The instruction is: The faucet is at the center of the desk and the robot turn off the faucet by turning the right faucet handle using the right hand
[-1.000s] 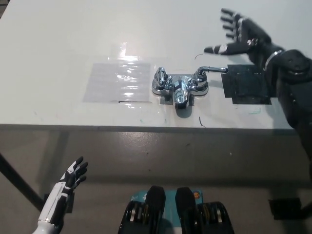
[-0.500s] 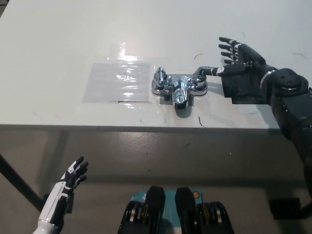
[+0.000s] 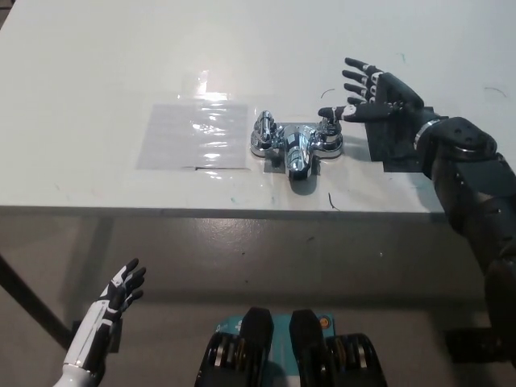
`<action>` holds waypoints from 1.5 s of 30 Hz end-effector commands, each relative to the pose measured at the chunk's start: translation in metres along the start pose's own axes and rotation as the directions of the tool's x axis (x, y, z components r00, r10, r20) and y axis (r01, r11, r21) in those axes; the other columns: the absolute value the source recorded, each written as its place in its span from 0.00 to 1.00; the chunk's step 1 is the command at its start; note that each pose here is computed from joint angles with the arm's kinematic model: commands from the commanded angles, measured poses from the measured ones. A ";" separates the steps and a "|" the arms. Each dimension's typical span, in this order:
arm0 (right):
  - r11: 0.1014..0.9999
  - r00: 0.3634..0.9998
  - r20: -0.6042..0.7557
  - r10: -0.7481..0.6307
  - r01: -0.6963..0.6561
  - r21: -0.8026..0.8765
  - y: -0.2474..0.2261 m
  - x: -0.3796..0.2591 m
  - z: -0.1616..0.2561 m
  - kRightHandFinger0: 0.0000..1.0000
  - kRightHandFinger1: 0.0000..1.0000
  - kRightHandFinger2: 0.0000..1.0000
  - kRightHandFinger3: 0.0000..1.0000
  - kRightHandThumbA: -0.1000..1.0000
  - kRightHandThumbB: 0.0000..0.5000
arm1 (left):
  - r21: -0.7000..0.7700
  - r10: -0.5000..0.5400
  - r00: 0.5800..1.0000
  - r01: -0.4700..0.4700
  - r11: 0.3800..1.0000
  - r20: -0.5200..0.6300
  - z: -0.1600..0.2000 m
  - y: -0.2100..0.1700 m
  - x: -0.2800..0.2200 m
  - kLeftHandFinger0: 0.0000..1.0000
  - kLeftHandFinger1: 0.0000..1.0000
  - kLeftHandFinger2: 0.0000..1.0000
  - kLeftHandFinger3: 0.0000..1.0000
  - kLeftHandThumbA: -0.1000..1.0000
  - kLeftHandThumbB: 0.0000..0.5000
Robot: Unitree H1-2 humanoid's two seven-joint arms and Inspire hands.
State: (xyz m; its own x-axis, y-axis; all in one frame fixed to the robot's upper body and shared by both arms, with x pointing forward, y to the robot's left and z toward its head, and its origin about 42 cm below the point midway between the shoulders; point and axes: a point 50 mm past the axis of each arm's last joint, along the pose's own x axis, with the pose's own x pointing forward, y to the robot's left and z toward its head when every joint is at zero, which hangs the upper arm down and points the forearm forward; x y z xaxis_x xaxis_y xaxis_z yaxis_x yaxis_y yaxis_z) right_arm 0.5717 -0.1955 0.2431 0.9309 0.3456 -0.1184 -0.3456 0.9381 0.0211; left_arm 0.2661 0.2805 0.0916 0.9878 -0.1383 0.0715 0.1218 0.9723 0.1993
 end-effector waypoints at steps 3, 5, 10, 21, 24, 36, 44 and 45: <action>0.996 0.996 0.063 0.069 -0.073 0.053 0.013 0.006 0.017 1.00 1.00 1.00 1.00 1.00 0.87 | 0.023 -0.019 0.998 0.018 1.000 0.065 0.011 0.003 0.006 1.00 1.00 1.00 1.00 1.00 0.81; 0.996 0.996 0.059 0.072 -0.075 0.053 0.015 0.006 0.012 1.00 1.00 1.00 1.00 1.00 0.85 | 0.023 -0.019 0.998 0.018 1.000 0.066 0.012 0.003 0.005 1.00 1.00 1.00 1.00 1.00 0.80; 0.994 0.995 0.055 0.082 -0.086 0.062 0.018 0.005 0.002 1.00 1.00 1.00 1.00 1.00 0.82 | 0.016 -0.018 0.998 0.017 1.000 0.064 0.012 0.003 0.006 1.00 1.00 1.00 1.00 1.00 0.80; 0.991 0.992 0.050 0.116 -0.119 0.065 0.024 0.000 -0.015 1.00 1.00 1.00 1.00 1.00 0.84 | 0.018 -0.018 0.998 0.017 1.000 0.065 0.012 0.003 0.006 1.00 1.00 1.00 1.00 1.00 0.82; 0.988 0.985 0.095 0.141 -0.146 0.054 0.031 -0.002 -0.016 1.00 1.00 1.00 1.00 1.00 0.78 | 0.018 -0.017 0.998 0.016 1.000 0.060 0.012 0.003 0.006 1.00 1.00 1.00 1.00 1.00 0.82; 0.980 0.944 0.263 0.197 -0.197 -0.028 0.069 -0.020 0.010 1.00 1.00 1.00 1.00 1.00 0.75 | 0.018 -0.018 0.998 0.017 1.000 0.065 0.012 0.004 0.006 1.00 1.00 1.00 1.00 1.00 0.81; 0.974 0.895 0.389 0.220 -0.179 -0.138 0.101 -0.044 0.043 1.00 1.00 1.00 1.00 1.00 0.79 | 0.018 -0.017 0.998 0.015 1.000 0.062 0.012 0.005 0.006 1.00 1.00 1.00 1.00 1.00 0.81; 0.974 0.895 0.390 0.217 -0.170 -0.153 0.103 -0.045 0.045 1.00 1.00 1.00 1.00 1.00 0.78 | 0.020 -0.017 0.998 0.016 1.000 0.064 0.012 0.005 0.006 1.00 1.00 1.00 1.00 1.00 0.81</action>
State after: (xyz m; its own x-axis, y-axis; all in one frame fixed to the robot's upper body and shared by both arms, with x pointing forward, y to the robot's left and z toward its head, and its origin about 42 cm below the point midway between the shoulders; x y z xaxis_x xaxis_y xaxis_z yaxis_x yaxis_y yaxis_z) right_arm 0.5121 -0.1662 0.2295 0.8908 0.4381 0.1203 -0.4411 0.8975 -0.0022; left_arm 0.2677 0.2802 0.0927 0.9871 -0.1413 0.0755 0.1239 0.9720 0.1996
